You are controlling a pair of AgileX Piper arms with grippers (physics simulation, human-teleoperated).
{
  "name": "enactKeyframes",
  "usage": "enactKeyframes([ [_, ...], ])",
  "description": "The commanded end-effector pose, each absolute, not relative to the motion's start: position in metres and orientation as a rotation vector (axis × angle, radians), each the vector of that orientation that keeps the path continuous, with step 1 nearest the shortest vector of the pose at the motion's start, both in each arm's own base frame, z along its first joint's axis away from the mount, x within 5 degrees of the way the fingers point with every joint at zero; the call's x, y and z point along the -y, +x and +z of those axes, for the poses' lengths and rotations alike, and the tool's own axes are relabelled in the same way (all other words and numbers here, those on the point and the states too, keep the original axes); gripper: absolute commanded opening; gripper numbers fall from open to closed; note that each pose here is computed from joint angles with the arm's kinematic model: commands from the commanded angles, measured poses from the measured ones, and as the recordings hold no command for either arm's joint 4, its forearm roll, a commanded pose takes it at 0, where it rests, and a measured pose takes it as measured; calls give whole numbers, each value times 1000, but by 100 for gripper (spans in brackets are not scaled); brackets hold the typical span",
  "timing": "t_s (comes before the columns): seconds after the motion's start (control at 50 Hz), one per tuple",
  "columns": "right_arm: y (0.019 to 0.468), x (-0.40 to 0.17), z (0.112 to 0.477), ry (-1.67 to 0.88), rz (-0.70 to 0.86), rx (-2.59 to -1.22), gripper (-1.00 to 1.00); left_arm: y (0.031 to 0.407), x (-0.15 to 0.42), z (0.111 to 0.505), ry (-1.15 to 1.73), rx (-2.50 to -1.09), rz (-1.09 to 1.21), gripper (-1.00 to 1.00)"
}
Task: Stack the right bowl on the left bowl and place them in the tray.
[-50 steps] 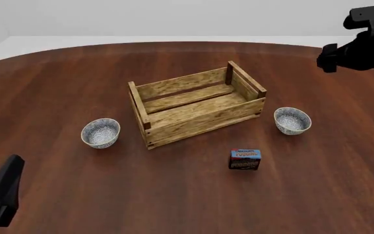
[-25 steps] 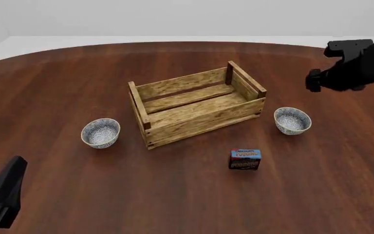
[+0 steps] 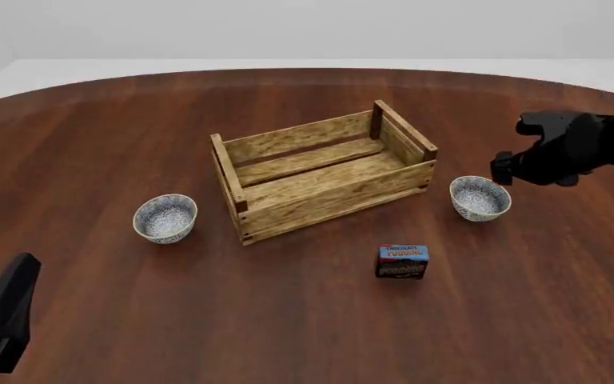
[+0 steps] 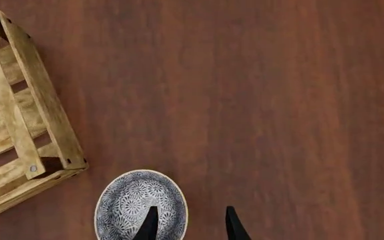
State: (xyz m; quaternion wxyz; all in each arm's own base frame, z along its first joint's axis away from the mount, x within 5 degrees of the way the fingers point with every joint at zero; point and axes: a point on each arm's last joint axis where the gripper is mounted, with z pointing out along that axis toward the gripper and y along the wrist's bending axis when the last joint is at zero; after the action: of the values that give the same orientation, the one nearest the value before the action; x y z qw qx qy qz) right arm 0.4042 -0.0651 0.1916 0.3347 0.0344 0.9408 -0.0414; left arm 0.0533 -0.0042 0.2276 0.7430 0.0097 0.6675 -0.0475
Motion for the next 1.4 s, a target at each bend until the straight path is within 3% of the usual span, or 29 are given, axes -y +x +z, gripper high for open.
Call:
enactKeyframes([
  [0.02,406,67,169,98,-104,-2492,100,53,4,230,25,-1457,-102,100],
  [0.54,405,68,148,91,-107,-2517,100,53,4,228,17,-1462,-104,100],
  [0.56,405,64,146,82,-99,-2535,-100,53,4,228,17,-1462,-104,100],
  [0.86,402,59,163,78,-95,-2504,-100,53,4,228,16,-1460,-106,100],
  [1.06,388,54,210,79,-98,-2409,-100,53,5,228,23,-1459,-117,100],
  [1.4,369,38,247,58,-78,-2342,-100,54,5,227,23,-1455,-117,100],
])
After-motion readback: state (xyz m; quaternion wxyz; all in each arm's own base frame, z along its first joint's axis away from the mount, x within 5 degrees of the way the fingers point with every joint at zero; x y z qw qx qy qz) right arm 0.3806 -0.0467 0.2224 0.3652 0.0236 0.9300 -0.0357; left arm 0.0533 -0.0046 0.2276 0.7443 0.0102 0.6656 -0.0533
